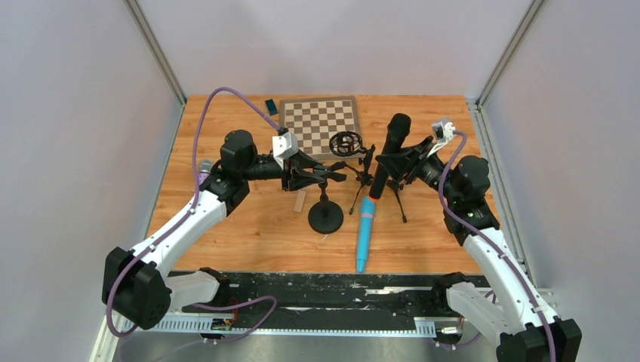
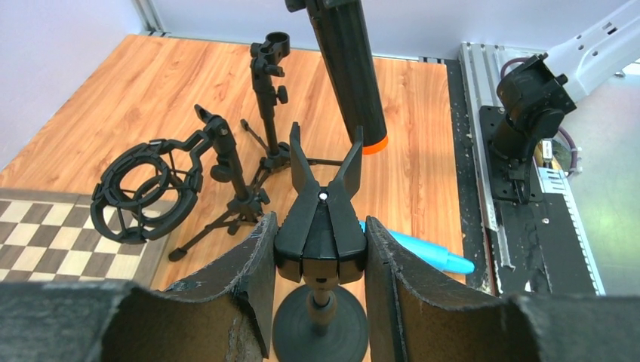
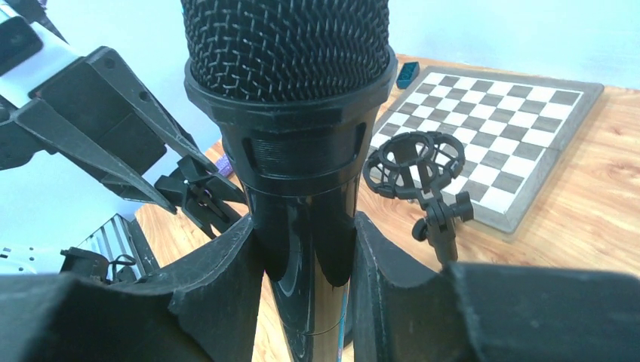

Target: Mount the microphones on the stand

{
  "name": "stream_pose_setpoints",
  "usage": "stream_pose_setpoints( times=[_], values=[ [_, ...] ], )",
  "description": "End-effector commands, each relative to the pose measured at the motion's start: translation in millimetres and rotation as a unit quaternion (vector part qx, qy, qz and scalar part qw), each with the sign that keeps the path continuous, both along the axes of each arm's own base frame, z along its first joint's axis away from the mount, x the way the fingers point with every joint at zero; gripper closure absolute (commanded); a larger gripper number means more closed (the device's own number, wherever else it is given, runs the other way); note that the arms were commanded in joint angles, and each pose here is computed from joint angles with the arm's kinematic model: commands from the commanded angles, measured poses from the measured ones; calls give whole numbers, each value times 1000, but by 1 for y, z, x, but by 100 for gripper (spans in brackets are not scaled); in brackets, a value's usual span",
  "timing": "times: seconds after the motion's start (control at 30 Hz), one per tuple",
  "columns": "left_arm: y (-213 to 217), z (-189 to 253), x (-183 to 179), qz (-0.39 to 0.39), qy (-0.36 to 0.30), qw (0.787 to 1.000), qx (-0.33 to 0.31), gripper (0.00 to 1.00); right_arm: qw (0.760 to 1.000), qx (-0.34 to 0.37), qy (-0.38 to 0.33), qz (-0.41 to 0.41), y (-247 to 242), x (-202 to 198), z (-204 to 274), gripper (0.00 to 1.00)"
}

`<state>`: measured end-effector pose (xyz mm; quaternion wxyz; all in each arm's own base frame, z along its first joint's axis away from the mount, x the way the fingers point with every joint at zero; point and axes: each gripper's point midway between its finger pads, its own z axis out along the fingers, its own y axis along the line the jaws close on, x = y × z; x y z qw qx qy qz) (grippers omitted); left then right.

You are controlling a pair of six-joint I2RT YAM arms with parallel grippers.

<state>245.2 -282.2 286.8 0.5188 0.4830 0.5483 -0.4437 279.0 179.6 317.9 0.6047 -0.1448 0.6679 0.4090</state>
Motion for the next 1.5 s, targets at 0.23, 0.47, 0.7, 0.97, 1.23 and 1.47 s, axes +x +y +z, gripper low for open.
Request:
stream_pose_setpoints(
  times=[0.23,0.47,0.7,0.97,1.23,1.47],
  values=[
    [5,8,9,24,-29,999,11,100,987,6,-155,40,15,-15,80,100],
    [7,4,11,29,-26,999,28,100,975,12,-215,57,20,-25,98,100],
    [6,1,12,28,-26,999,26,100,961,8,-265,79,28,-31,107,100],
    [5,4,7,16,-39,999,19,66,959,8,-269,94,32,-35,105,100],
    [3,3,8,7,-37,999,24,12,960,6,-266,88,30,-36,100,100],
    [5,7,6,11,-56,998,13,1,961,4,-263,85,29,-36,98,100]
  ],
)
